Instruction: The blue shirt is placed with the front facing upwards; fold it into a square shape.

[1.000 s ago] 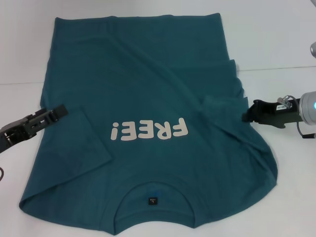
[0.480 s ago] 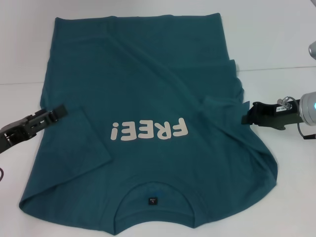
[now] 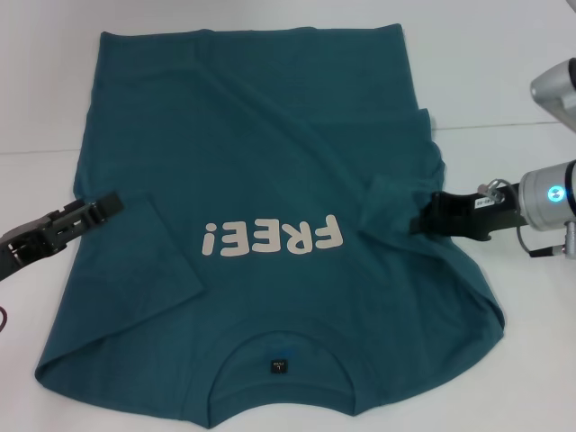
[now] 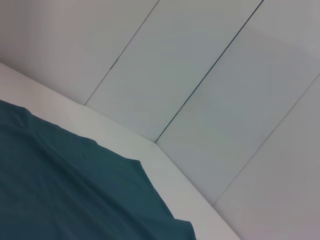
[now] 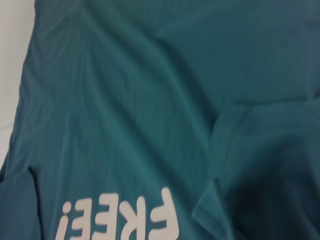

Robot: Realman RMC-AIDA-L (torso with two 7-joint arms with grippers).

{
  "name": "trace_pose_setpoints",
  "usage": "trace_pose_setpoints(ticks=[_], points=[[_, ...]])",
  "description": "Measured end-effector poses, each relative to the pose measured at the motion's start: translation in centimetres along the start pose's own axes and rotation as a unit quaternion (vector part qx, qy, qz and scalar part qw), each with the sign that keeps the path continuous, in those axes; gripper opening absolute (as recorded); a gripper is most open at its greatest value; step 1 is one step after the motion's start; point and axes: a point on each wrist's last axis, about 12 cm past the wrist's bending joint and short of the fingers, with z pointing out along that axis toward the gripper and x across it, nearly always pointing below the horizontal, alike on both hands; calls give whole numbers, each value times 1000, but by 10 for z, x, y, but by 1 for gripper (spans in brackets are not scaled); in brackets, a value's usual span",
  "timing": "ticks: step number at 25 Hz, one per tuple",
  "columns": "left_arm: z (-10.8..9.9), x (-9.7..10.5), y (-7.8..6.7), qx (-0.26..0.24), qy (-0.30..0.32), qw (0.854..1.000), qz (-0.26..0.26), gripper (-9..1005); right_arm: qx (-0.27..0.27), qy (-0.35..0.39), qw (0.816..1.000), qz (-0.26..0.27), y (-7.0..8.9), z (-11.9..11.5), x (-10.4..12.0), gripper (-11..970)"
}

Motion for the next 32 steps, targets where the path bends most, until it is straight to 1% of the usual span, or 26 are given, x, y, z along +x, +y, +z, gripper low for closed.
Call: trace_pose_setpoints(ticks=[5, 8, 10, 15, 19, 24, 30, 32], points=[[0, 0, 0, 0, -1, 1000, 0, 933, 1, 16, 1000, -12, 4, 6, 6, 61], [0, 0, 0, 0, -1, 1000, 0, 933, 0, 25, 1000, -13, 4, 7, 10, 67], [0, 0, 0, -1, -1, 1000, 0, 933, -4, 33, 999, -23, 4, 8, 14, 71], [0, 0, 0, -1, -1, 1000, 0, 934, -14, 44, 998, -45, 6, 8, 17, 82], [0, -1, 0, -1, -1, 1000, 0, 933, -23, 46, 997, -59, 8, 4, 15, 90], [0, -1, 0, -1, -1, 1000, -1, 931, -33, 51, 995, -72, 11, 0, 13, 264], [0, -1, 0, -1, -1, 1000, -2, 929, -45, 50, 993, -92, 15, -4, 10, 513], [0, -1, 0, -1, -1, 1000, -2, 928, -58, 43, 993, -94, 15, -7, 10, 556]])
